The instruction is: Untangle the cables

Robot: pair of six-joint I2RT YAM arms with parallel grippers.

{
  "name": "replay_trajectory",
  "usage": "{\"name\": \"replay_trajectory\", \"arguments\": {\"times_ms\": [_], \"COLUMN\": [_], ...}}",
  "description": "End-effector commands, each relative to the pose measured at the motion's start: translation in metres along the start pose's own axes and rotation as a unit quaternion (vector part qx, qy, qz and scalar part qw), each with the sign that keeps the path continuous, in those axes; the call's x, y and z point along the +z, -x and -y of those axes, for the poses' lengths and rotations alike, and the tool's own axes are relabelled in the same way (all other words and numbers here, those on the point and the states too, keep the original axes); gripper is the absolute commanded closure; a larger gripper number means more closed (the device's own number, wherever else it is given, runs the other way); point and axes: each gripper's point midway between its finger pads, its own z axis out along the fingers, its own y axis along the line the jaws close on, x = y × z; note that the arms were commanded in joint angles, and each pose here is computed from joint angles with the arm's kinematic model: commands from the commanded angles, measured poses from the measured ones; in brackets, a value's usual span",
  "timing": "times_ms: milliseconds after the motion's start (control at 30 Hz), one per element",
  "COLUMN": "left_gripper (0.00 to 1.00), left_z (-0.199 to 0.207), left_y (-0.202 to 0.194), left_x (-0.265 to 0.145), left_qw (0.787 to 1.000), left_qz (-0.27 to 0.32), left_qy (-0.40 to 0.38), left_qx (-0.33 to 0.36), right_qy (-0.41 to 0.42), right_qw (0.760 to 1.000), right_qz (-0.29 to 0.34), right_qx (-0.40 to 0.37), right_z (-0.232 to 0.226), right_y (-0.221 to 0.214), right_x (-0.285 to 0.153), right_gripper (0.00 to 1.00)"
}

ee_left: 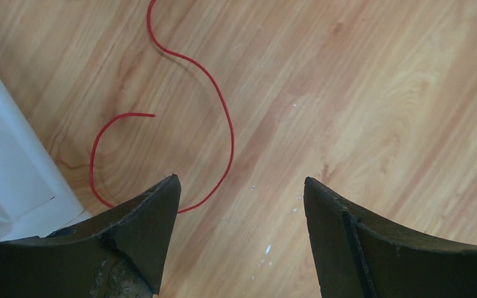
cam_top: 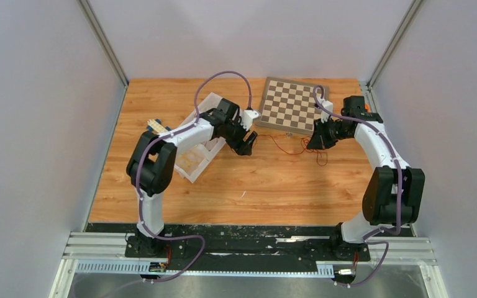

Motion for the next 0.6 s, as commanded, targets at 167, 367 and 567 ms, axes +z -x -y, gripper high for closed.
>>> {"name": "replay_trajectory", "arguments": {"times_ms": [167, 367, 567], "left_gripper": [0.29, 0.56, 0.84], "left_z": [-0.03, -0.015, 0.0], "left_y": [0.034, 0.023, 0.014], "left_x": [0.038, 0.052, 0.056], "left_qw": [0.996, 0.998, 0.996], "left_qz": [0.034, 0.017, 0.011], "left_qy": [0.073, 0.028, -0.008], "left_qx": [-0.049, -0.062, -0.09], "right_qy": [0.026, 0.051, 0.068], "right_qw": [0.999, 0.998, 0.997], "right_qz": [0.026, 0.025, 0.016], "right_qx": [0.011, 0.034, 0.044], "right_z": [0.009, 0.01, 0.011], "right_y": [0.034, 0.054, 0.057], "right_x": [0.061, 0.106, 0.139], "right_gripper": [1.0, 1.0, 0.93]}}
